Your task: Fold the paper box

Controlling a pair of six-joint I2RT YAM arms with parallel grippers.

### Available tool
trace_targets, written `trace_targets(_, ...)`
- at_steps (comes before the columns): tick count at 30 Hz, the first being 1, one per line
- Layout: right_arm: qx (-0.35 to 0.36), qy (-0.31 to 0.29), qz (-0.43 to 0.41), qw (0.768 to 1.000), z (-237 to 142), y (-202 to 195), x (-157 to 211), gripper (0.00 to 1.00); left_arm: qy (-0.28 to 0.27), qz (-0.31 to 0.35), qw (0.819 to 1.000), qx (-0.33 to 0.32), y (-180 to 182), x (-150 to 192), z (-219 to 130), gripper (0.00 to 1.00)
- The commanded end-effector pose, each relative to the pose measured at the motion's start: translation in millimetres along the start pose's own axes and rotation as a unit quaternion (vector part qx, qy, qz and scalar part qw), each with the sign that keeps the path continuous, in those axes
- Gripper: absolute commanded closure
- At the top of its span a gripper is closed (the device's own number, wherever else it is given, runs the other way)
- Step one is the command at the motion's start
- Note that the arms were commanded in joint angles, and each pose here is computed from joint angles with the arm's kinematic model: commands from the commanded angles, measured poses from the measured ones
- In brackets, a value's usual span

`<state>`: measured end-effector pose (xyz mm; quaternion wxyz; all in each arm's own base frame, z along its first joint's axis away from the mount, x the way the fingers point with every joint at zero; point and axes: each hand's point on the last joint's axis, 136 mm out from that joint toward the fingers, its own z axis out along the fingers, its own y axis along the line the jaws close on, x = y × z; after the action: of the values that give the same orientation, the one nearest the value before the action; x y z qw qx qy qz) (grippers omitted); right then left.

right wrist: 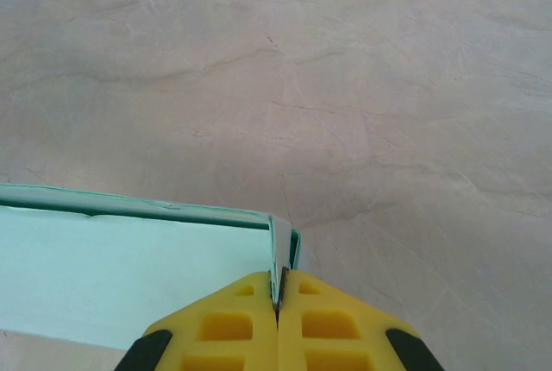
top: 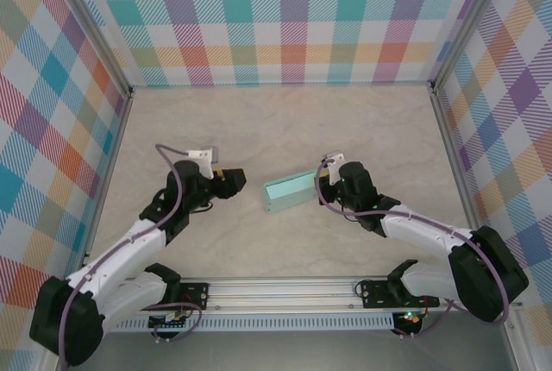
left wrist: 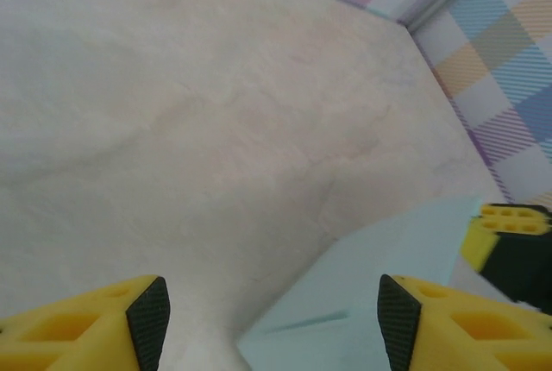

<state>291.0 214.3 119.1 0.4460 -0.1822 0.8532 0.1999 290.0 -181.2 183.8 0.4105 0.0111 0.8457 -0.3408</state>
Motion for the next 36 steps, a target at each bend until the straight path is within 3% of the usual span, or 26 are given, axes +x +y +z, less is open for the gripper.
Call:
trace_targets(1, 0.037, 0.064, 0.017, 0.997, 0, -11, 39, 1.0, 0.135, -0.105, 0.984, 0.056, -31, 31, -3, 0.35)
trace_targets(3, 0.053, 0.06, 0.032, 0.996, 0, -14, 38, 1.0, 0.126, -0.088, 0.983, 0.098, -56, 25, -9, 0.36)
trace_targets(5, 0.065, 0.056, 0.047, 0.995, 0, -16, 38, 1.0, 0.12, -0.064, 0.986, 0.094, -63, 27, -11, 0.38)
trace_targets(9, 0.082, 0.057, 0.056, 0.993, -1, -17, 40, 1.0, 0.172, -0.071, 0.979, 0.079, -56, 48, 1, 0.59)
trace_targets(10, 0.086, 0.059, 0.059, 0.993, -2, -18, 42, 1.0, 0.183, -0.072, 0.977, 0.081, -58, 52, 4, 0.6)
trace_targets(15, 0.104, 0.062, 0.075, 0.99, -3, -17, 46, 1.0, 0.173, -0.041, 0.983, 0.054, -54, 43, 11, 0.57)
trace_targets(19, 0.121, 0.069, 0.076, 0.987, -1, -16, 44, 1.0, 0.148, 0.034, 0.988, 0.04, -54, 19, 7, 0.56)
trace_targets(22, 0.131, 0.072, 0.08, 0.986, 0, -14, 44, 1.0, 0.115, 0.107, 0.987, 0.032, -59, -10, 0, 0.38)
trace_targets(24, 0.136, 0.075, 0.085, 0.984, 1, -14, 47, 1.0, 0.124, 0.168, 0.978, 0.027, -58, -12, 5, 0.31)
trace_targets(28, 0.144, 0.084, 0.092, 0.982, 5, -13, 51, 1.0, 0.193, 0.245, 0.95, -0.013, -26, 11, 28, 0.39)
trace_targets(36, 0.156, 0.087, 0.103, 0.978, 5, -12, 50, 1.0, 0.21, 0.262, 0.94, -0.064, 2, 27, 48, 0.52)
